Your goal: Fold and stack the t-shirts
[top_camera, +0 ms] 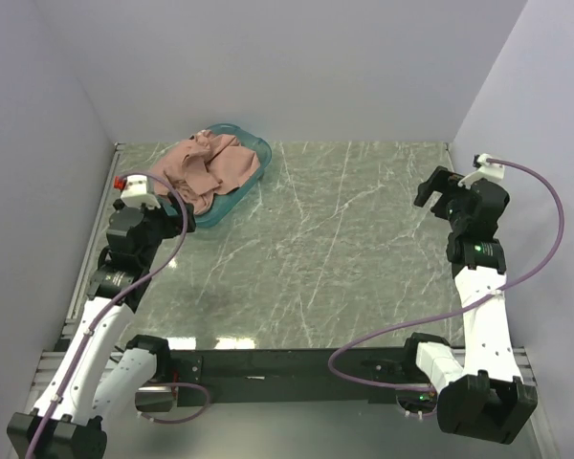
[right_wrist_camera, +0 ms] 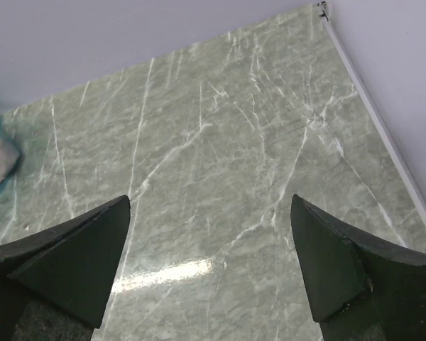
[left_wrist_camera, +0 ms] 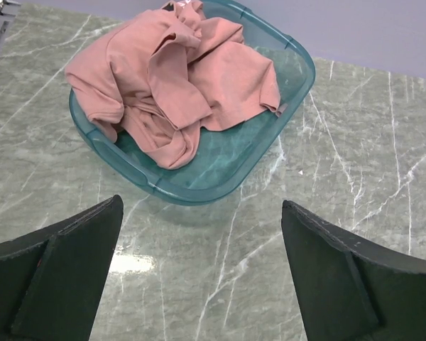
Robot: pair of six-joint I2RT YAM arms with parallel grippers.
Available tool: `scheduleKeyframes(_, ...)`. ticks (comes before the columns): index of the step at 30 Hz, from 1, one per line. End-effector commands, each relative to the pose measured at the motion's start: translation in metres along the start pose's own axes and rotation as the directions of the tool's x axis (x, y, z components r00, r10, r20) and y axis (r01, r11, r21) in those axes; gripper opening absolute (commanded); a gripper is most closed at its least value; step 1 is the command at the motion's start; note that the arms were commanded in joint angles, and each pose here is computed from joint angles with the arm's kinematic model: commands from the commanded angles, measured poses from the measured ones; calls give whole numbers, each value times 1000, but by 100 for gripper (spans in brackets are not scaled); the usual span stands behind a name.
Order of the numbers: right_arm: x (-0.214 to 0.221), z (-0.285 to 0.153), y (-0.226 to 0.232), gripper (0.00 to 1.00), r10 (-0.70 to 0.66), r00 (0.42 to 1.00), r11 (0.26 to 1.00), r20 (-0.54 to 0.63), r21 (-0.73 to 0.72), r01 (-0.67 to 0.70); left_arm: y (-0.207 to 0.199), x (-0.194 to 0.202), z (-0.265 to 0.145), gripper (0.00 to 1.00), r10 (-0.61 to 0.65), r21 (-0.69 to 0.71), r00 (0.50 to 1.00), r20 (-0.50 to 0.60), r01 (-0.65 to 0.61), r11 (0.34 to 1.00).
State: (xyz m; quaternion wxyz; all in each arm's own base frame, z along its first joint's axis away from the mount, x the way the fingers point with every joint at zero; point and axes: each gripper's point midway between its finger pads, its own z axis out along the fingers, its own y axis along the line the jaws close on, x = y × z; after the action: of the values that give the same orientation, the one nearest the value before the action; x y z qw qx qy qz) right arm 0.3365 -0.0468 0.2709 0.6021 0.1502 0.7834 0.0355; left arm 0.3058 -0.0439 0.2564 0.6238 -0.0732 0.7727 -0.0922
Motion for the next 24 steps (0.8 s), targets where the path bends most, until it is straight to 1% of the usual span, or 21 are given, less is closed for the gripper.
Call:
scheduleKeyframes(1,-21,-3,4,100,-15,998,1000,58,-9,16,-7,-26,4,99,-25,13,998,60,24,1000)
scheduleKeyframes(2,-22,-5,16,100,-38,998,996,49,-77,41,-5,-22,11,99,-33,9,999,34,33,999)
scheduleKeyframes(3,-21,-6,26,100,-67,997,988,39,-134,72,-2,-29,13,99,-58,6,998,39,58,998)
scheduleKeyframes(4,-15,-8,36,100,-140,990,967,26,-211,143,-3,-30,17,99,-71,15,997,30,71,997)
scheduleKeyframes(5,-13,-12,49,100,-184,983,939,28,-289,184,-4,-24,26,99,-84,29,996,-7,84,996)
scheduleKeyframes(6,-3,-20,74,100,-230,973,872,27,-439,218,0,-35,30,99,-108,15,994,7,108,994)
scheduleKeyframes(7,5,-22,79,100,-270,963,837,26,-488,247,1,-38,35,99,-121,6,993,3,121,993)
scheduleKeyframes(8,16,-22,82,100,-272,962,821,5,-520,235,4,-33,46,99,-132,-10,991,-21,131,991)
scheduleKeyframes(9,24,-23,87,100,-270,963,801,-9,-556,220,-1,-45,50,100,-141,7,990,-11,141,990)
scheduleKeyframes(10,33,-21,85,100,-294,956,789,-18,-569,232,-3,-48,56,99,-146,12,989,-16,146,989)
scheduleKeyframes(11,43,-22,85,100,-321,946,771,-34,-590,241,-5,-43,68,100,-151,19,988,-45,152,988)
scheduleKeyframes(12,49,-22,83,100,-340,939,762,-48,-599,245,-11,-55,74,99,-151,39,988,-34,152,988)
scheduleKeyframes(13,61,-25,85,100,-362,929,734,-77,-638,233,-12,-56,81,100,-155,40,987,-49,157,987)
scheduleKeyframes(15,63,-35,91,100,-391,918,677,-70,-697,235,-16,-56,105,100,-150,39,983,-108,155,987)
scheduleKeyframes(16,61,-40,95,100,-373,925,661,-66,-719,215,-16,-55,114,99,-146,30,981,-131,151,988)
scheduleKeyframes(17,63,-39,92,100,-349,934,677,-78,-710,194,-16,-58,135,99,-139,21,979,-151,144,989)
scheduleKeyframes(19,62,-42,94,100,-357,933,665,-48,-715,217,-9,-49,152,99,-113,-17,972,-207,112,994)
scheduleKeyframes(20,62,-42,93,100,-357,933,665,-48,-715,217,-6,-48,173,100,-106,-35,968,-227,100,994)
scheduleKeyframes(22,63,-44,94,100,-357,932,662,-59,-720,208,5,-38,190,99,-80,-83,959,-273,59,995)
scheduleKeyframes(23,63,-47,97,100,-353,934,649,-58,-734,199,5,-34,209,99,-73,-87,953,-295,49,995)
scheduleKeyframes(24,62,-48,98,100,-349,935,644,-61,-741,192,15,-32,217,99,-65,-133,951,-302,26,991)
